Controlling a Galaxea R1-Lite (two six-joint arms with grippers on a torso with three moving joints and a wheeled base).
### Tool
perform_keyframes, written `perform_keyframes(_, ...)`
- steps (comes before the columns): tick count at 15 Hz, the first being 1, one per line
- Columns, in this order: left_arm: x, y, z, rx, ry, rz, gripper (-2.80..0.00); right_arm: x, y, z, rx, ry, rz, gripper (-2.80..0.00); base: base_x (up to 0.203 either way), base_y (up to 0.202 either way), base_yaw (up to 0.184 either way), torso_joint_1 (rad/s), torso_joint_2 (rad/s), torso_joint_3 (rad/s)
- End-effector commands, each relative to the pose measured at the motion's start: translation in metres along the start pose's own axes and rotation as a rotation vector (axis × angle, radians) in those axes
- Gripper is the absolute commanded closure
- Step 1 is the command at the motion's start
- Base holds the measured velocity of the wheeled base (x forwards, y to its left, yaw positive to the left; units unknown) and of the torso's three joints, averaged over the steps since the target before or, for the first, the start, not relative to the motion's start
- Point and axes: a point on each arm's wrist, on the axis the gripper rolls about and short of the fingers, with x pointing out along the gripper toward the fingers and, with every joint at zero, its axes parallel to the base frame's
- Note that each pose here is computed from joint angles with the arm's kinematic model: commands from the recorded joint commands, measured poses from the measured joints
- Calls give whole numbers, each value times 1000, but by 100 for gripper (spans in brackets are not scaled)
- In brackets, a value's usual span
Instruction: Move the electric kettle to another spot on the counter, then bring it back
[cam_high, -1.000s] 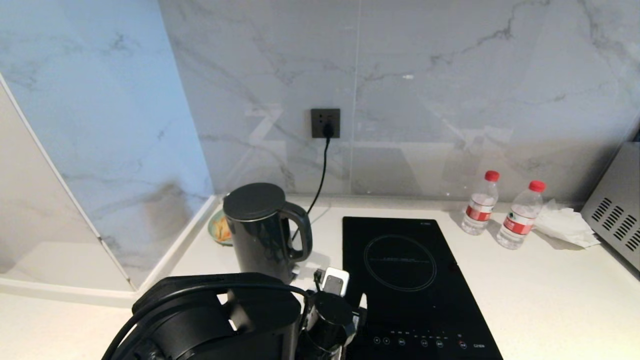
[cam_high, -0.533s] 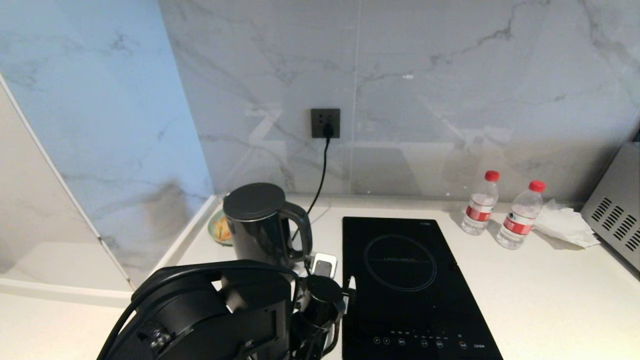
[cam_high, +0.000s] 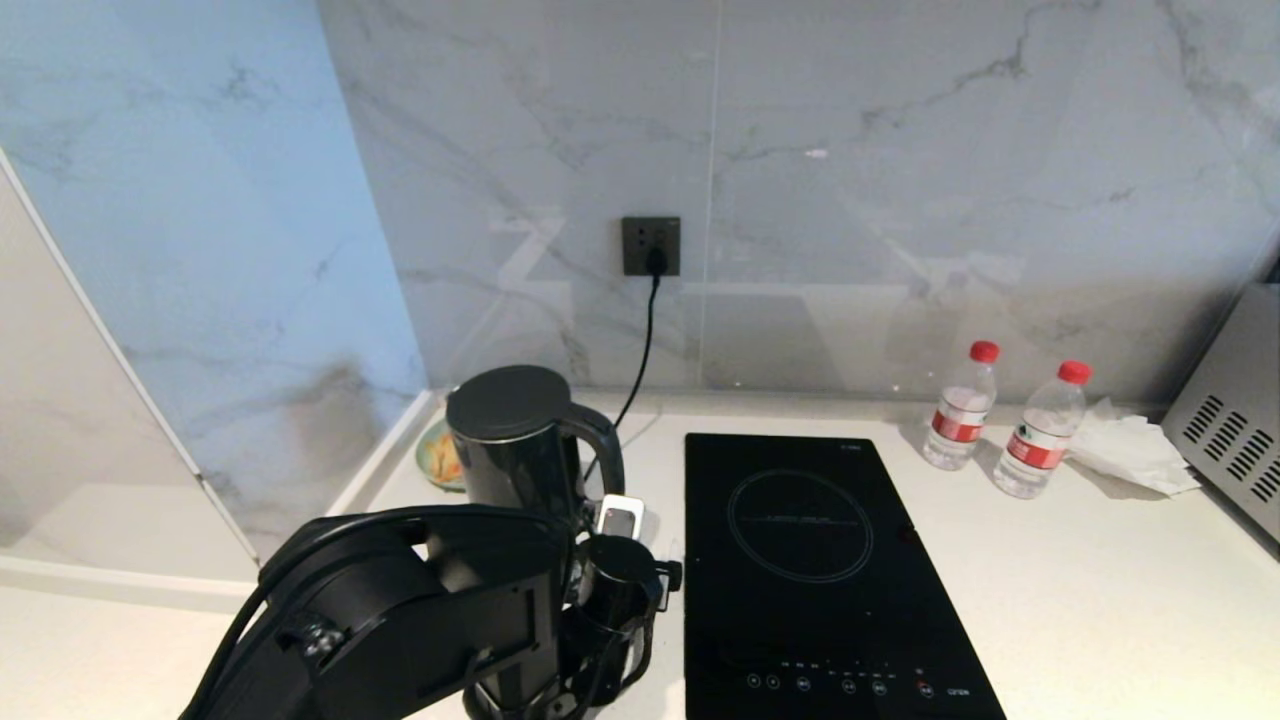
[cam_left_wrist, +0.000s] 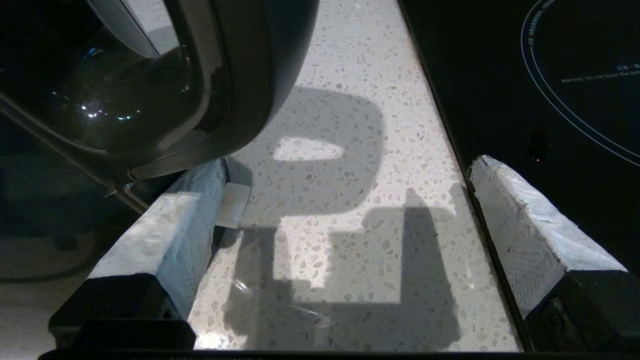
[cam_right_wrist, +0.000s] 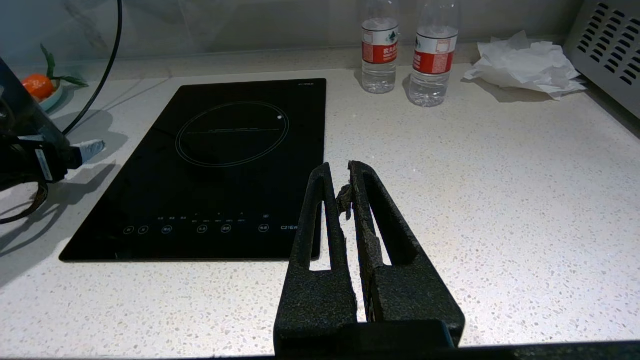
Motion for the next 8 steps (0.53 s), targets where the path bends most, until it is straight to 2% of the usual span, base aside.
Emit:
perform_keyframes(1, 1, 1, -2, 4, 8, 10, -280, 0, 0, 0, 0, 0, 0, 0, 0, 0, 0, 0, 0, 0)
perform_keyframes(8, 0, 0, -7, 28, 45, 14, -280, 0, 0, 0, 0, 0, 0, 0, 0, 0, 0, 0, 0, 0)
